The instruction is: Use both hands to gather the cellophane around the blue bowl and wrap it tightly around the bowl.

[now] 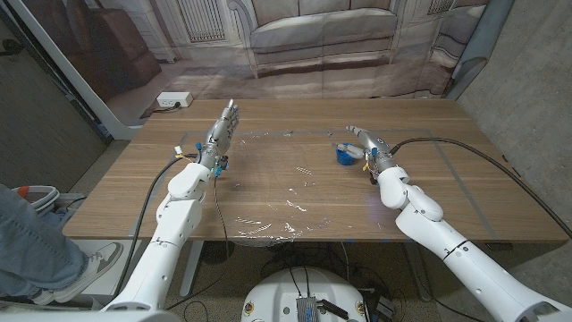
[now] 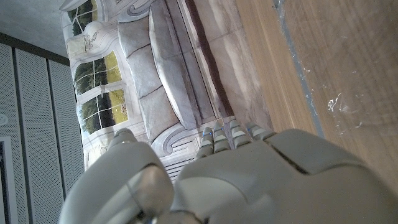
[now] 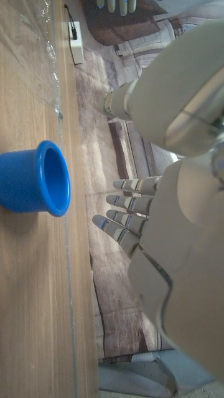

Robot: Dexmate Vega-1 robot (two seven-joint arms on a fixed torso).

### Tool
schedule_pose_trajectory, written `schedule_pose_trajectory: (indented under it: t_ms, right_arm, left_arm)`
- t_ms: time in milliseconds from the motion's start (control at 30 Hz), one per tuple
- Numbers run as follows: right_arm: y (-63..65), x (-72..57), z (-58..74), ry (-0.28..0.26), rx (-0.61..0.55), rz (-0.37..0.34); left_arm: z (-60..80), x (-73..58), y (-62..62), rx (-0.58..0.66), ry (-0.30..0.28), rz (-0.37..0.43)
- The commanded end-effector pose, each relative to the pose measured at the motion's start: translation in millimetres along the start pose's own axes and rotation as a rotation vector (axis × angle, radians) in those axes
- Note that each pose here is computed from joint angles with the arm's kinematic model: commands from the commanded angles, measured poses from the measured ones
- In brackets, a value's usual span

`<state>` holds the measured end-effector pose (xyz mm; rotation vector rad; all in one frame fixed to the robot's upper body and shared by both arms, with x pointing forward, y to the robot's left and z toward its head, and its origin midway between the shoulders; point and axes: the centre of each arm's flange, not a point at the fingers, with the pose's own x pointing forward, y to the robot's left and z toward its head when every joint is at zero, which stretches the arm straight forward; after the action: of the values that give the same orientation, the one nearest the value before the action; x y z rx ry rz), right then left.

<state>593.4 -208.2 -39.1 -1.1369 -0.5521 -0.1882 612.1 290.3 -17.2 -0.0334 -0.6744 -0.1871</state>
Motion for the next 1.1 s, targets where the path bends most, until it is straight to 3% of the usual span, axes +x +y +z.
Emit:
schedule_pose_trajectory:
  t_ms: [33,567,867,1100]
  right_arm:
    - [7.3,3.5,5.5,0.020,-0.098,0.037]
    - [21.8,14.5,-2.8,0.073,-0.143,0.118]
    - [26.0,15.9,-15.1,0.112,-0.144,0.142]
    - [28.1,14.4,-17.1,0.113,-0.145,0.134]
  left_arm:
    - [-0.4,-4.3,2.7,-0.046,-0.026,0.022]
    - [-6.4,-16.7,8.8,-0.100,-0.016,0.058]
    - [-6.1,-16.9,6.4,-0.081,-0.005,0.043]
    - [-6.5,-14.9,3.8,-0.082,0.002,0.040]
